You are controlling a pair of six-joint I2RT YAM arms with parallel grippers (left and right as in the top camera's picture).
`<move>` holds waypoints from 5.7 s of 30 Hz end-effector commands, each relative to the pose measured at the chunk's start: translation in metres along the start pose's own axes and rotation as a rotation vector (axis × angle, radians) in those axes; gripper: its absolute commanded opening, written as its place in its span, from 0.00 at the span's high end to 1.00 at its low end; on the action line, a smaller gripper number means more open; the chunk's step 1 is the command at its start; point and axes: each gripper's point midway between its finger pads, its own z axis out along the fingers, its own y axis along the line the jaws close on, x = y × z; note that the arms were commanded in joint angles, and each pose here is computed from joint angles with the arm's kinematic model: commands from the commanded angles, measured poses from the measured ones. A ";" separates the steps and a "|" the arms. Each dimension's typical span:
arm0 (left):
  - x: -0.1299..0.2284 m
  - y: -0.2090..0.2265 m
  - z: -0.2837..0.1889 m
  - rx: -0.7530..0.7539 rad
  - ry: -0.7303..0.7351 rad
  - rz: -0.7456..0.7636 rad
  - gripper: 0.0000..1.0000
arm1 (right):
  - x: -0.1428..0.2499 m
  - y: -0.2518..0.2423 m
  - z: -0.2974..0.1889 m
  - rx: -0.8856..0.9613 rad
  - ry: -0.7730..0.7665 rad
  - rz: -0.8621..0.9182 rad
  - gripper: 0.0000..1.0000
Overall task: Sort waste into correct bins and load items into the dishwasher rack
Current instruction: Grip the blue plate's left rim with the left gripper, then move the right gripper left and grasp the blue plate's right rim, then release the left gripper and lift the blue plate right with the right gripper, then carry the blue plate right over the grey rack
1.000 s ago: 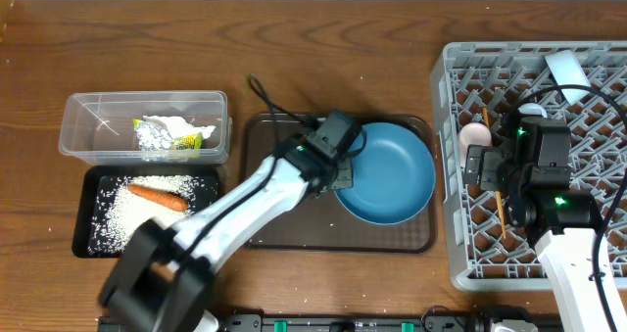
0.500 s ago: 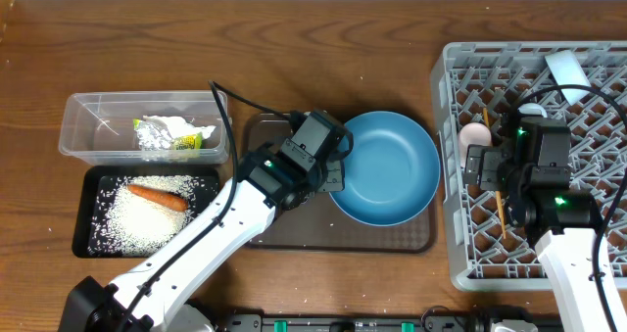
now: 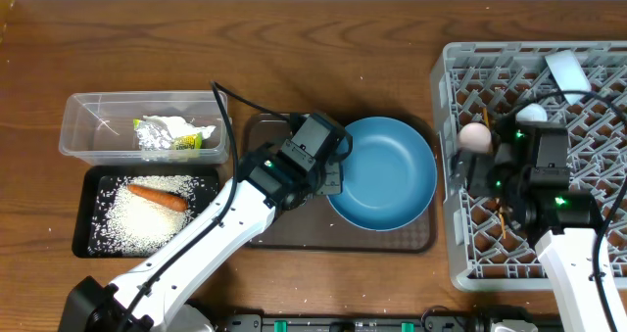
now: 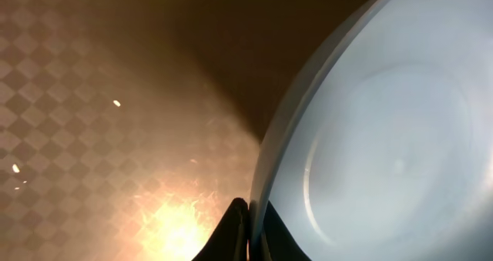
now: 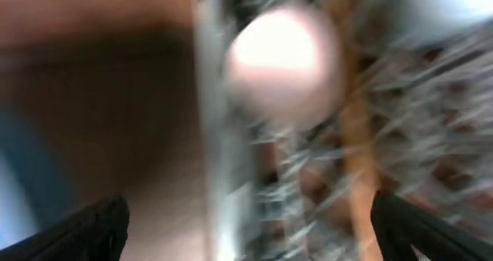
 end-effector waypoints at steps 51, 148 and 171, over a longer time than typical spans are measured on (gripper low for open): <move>0.005 -0.011 -0.004 0.067 0.031 0.050 0.94 | 0.036 0.069 -0.015 -0.294 0.162 -0.110 0.51; -0.019 -0.001 -0.056 0.068 -0.155 0.107 0.02 | -0.105 -0.270 -0.216 1.519 0.645 -0.772 0.99; -0.019 -0.001 -0.056 0.068 -0.155 0.107 0.02 | -0.104 -0.285 -0.192 1.431 0.680 -0.867 0.99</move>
